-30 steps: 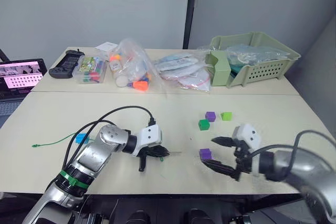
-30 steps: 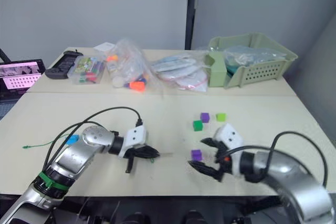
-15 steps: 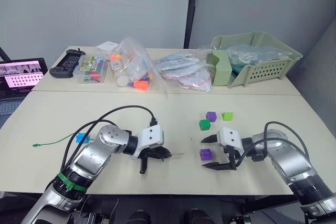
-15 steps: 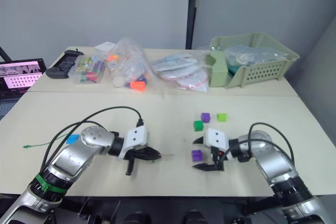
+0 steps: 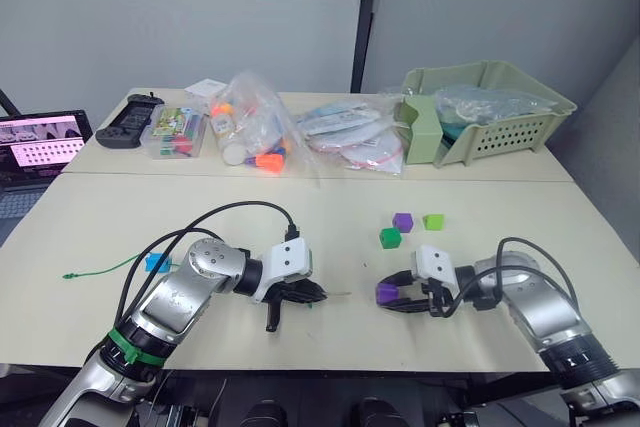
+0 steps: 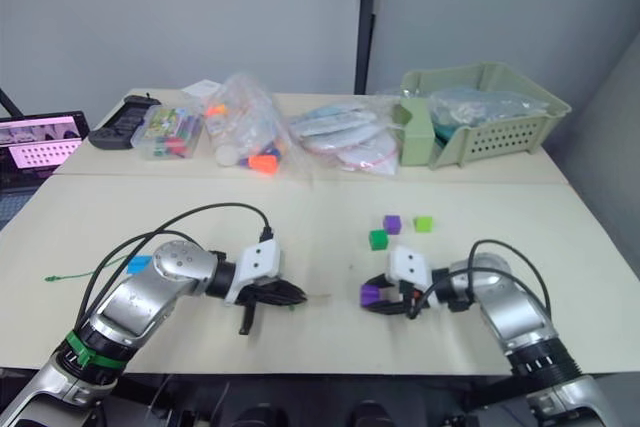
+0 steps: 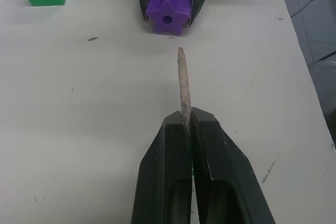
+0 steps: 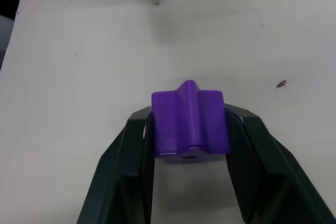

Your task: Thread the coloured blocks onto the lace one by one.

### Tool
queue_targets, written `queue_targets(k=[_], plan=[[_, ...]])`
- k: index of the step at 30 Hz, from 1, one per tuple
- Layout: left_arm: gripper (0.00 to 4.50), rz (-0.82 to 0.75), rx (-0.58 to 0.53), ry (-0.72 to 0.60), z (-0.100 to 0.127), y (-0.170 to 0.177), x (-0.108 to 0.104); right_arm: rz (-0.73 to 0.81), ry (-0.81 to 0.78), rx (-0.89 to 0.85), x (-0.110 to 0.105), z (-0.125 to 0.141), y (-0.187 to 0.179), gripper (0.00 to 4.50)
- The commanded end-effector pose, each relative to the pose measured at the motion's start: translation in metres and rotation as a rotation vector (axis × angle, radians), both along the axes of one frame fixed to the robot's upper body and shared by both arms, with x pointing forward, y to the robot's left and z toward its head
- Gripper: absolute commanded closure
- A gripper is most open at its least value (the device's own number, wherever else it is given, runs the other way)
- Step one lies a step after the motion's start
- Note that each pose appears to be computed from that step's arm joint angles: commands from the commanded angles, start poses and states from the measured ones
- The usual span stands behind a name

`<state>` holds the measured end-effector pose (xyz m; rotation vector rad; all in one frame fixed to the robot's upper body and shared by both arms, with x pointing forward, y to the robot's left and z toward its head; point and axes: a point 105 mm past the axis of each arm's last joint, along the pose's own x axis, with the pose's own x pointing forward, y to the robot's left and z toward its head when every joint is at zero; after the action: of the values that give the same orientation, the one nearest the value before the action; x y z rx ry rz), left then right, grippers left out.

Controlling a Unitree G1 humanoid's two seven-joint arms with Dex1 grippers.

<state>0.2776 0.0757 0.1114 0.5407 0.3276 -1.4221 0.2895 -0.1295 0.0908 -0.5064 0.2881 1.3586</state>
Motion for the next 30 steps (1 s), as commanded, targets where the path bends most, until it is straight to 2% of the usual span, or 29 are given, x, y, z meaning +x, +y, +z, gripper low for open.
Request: queue_targets(k=[1, 5, 10, 15, 30], plan=[[4.50, -0.016, 0.001, -0.053, 0.013, -0.005, 0.002, 0.001, -0.030, 0.059, -0.001, 0.023, 0.022, 3.13], [4.50, -0.016, 0.033, -0.064, 0.014, -0.004, 0.002, -0.003, -0.007, 0.003, -0.006, 0.018, 0.037, 3.13], [4.50, -0.017, 0.095, -0.076, 0.010, 0.000, 0.003, -0.009, 0.008, -0.056, -0.007, 0.004, 0.034, 3.13], [4.50, -0.010, 0.169, -0.063, 0.007, 0.002, 0.001, -0.017, 0.003, -0.069, -0.004, 0.001, 0.034, 3.13], [4.50, 0.030, 0.222, -0.040, 0.008, -0.011, 0.005, 0.006, 0.000, -0.105, -0.006, -0.003, 0.036, 3.13]])
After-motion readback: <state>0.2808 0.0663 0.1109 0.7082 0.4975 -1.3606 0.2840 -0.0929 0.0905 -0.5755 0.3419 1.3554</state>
